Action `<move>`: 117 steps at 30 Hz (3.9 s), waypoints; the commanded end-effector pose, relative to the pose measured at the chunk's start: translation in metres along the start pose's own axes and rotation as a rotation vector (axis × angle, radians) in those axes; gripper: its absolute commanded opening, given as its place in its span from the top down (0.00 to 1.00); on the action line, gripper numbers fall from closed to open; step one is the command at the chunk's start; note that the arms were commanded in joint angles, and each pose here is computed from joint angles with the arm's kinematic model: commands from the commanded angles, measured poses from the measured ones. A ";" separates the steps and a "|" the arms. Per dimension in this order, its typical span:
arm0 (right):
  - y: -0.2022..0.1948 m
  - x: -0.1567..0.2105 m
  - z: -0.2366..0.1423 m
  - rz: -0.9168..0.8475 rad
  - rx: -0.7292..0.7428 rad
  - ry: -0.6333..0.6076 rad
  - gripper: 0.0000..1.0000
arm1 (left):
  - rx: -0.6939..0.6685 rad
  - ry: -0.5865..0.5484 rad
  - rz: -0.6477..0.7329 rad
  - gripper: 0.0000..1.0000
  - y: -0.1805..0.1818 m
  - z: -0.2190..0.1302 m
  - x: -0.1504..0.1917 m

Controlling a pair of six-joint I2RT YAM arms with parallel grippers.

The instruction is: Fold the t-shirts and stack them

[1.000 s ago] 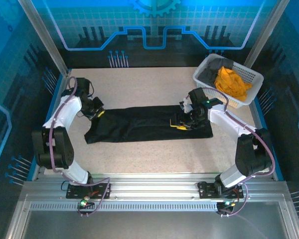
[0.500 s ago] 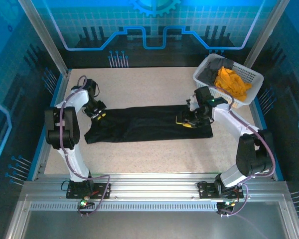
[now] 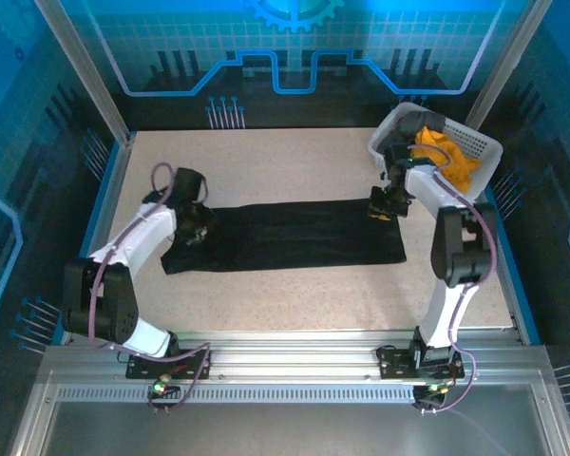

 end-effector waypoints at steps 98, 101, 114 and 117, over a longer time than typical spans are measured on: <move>0.164 0.214 0.008 -0.291 -0.319 0.576 1.00 | 0.003 0.436 -0.130 1.00 0.139 0.001 0.142; 0.163 0.220 0.007 -0.254 -0.306 0.591 1.00 | 0.076 0.462 -0.218 1.00 0.147 0.006 0.144; 0.146 0.228 -0.024 0.015 -0.369 0.567 1.00 | 0.197 0.412 -0.063 1.00 0.107 -0.041 0.135; 0.149 0.211 -0.037 0.060 -0.364 0.495 1.00 | 0.283 0.346 -0.039 1.00 0.084 -0.063 0.124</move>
Point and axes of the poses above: each hand's point on the last joint's axis, 136 mm out from that joint toward the fingers, its own z axis out along the fingers, its own y axis along the line the jaws close on, x = y × z, the point moved 10 cm from there along -z, back along the fingers, and after that the axes turned 9 degrees about -z, right-handed, at the moved point
